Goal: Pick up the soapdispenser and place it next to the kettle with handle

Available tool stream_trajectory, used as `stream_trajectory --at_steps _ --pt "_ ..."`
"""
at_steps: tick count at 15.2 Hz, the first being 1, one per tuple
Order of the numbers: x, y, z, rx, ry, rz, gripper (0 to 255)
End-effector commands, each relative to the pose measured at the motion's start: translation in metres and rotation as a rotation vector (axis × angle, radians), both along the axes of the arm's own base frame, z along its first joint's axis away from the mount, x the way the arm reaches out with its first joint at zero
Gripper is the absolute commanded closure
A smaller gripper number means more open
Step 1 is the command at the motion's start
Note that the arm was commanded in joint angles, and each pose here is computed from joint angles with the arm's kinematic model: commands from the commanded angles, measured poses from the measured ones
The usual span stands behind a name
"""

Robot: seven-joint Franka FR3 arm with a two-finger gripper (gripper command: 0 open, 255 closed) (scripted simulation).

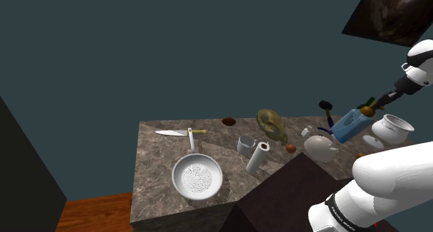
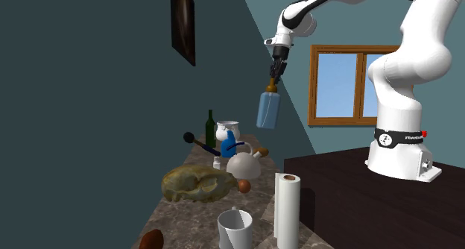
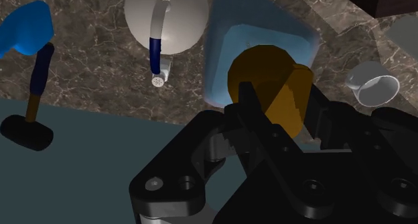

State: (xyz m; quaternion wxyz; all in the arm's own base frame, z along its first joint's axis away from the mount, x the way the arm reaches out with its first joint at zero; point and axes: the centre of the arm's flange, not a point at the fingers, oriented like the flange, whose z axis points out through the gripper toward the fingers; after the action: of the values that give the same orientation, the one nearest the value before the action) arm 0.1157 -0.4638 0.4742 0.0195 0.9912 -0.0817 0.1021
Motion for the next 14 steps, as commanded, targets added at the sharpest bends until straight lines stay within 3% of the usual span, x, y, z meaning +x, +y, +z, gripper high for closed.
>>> stream_trajectory --at_steps 1,14 --pt "0.000 0.000 -0.011 -0.001 -0.001 0.000 255" --pt "0.000 0.000 -0.079 -0.001 -0.001 0.000 255"
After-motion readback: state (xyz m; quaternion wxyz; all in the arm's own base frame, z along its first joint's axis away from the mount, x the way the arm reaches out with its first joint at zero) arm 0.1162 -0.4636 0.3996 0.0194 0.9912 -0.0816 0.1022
